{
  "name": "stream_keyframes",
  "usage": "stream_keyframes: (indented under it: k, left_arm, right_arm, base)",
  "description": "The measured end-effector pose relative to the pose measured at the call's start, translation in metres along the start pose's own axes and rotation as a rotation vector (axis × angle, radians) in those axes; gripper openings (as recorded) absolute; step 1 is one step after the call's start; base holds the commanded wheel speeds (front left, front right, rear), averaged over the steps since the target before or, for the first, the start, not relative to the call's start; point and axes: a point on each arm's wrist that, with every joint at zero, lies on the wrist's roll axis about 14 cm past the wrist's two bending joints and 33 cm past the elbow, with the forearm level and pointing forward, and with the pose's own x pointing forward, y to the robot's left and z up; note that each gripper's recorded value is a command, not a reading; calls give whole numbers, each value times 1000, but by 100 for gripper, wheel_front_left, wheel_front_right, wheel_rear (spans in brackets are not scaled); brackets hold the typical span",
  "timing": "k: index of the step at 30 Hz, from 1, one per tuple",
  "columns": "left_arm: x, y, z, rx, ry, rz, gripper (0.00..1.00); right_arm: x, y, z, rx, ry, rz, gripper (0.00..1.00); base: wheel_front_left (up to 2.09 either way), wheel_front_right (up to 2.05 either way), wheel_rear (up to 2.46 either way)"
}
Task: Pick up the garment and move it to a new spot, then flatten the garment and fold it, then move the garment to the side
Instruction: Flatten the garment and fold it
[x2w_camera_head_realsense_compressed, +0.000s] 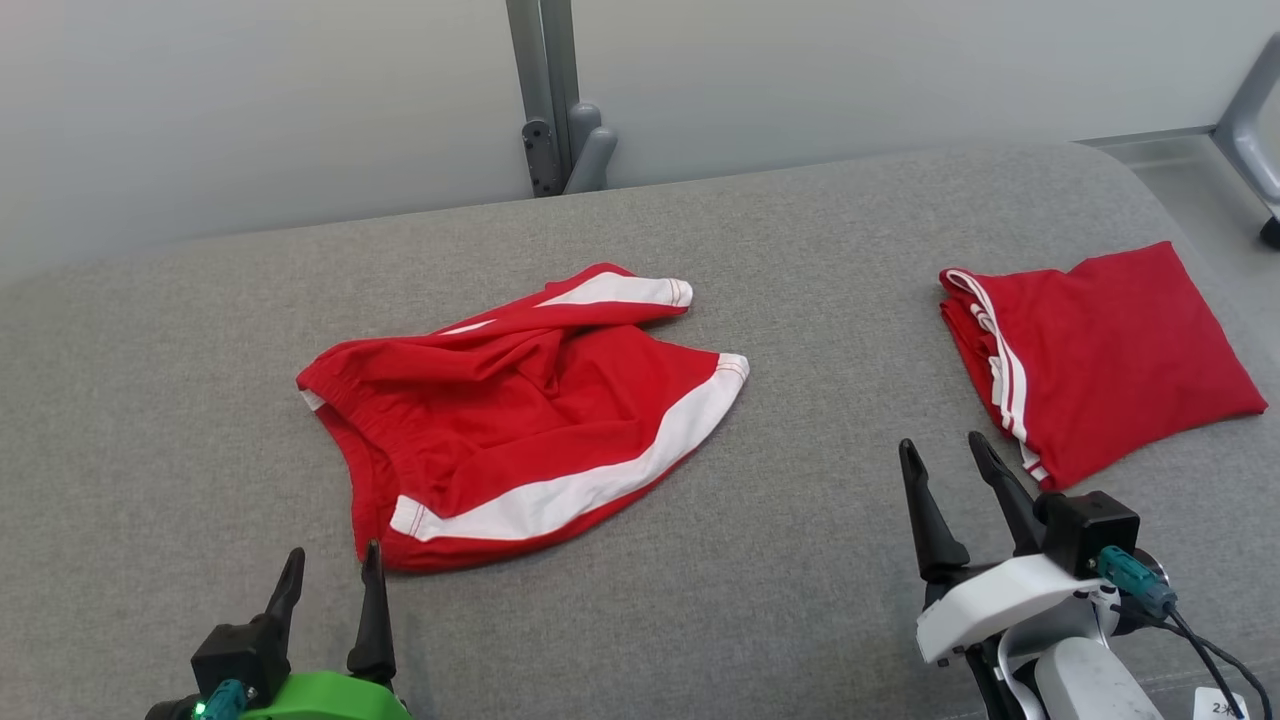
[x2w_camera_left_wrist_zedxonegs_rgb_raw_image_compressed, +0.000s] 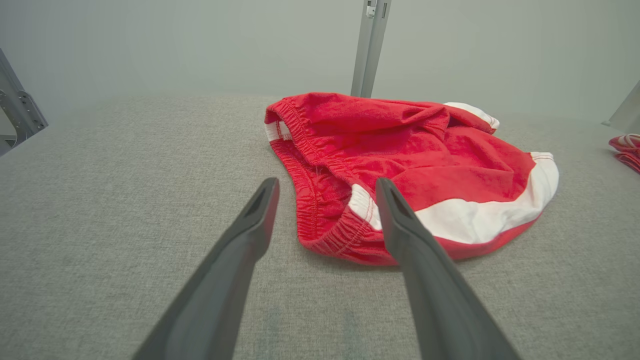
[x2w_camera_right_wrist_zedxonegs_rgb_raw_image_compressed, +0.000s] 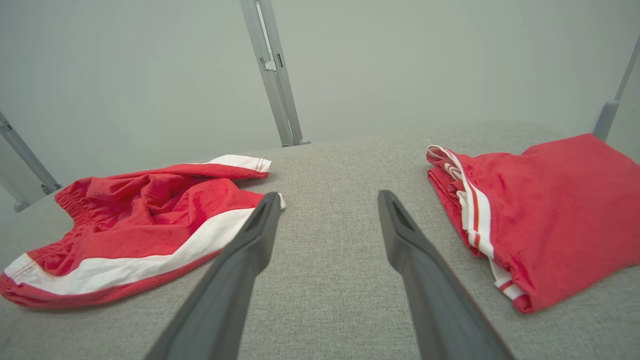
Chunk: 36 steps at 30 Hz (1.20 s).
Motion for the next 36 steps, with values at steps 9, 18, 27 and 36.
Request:
stream_keyframes:
  k: [9,18,27,36]
  left_arm:
    - [11,-12,-12,-27,38,-38,100]
    - [48,-11,-26,-52,78,-51,100]
    - [60,-2,-53,-77,150,-39,98]
    - [57,-11,-62,-111,176,-69,81]
  right_arm:
    - [17,5,-10,-15,32,26,100]
    - [67,13,-19,-38,46,79,100]
    - [91,22,-60,-41,154,136,100]
    - [116,28,-74,-61,189,186,100]
  base:
    - [0,0,0]
    - [0,0,0]
    - [0,0,0]
    - [0,0,0]
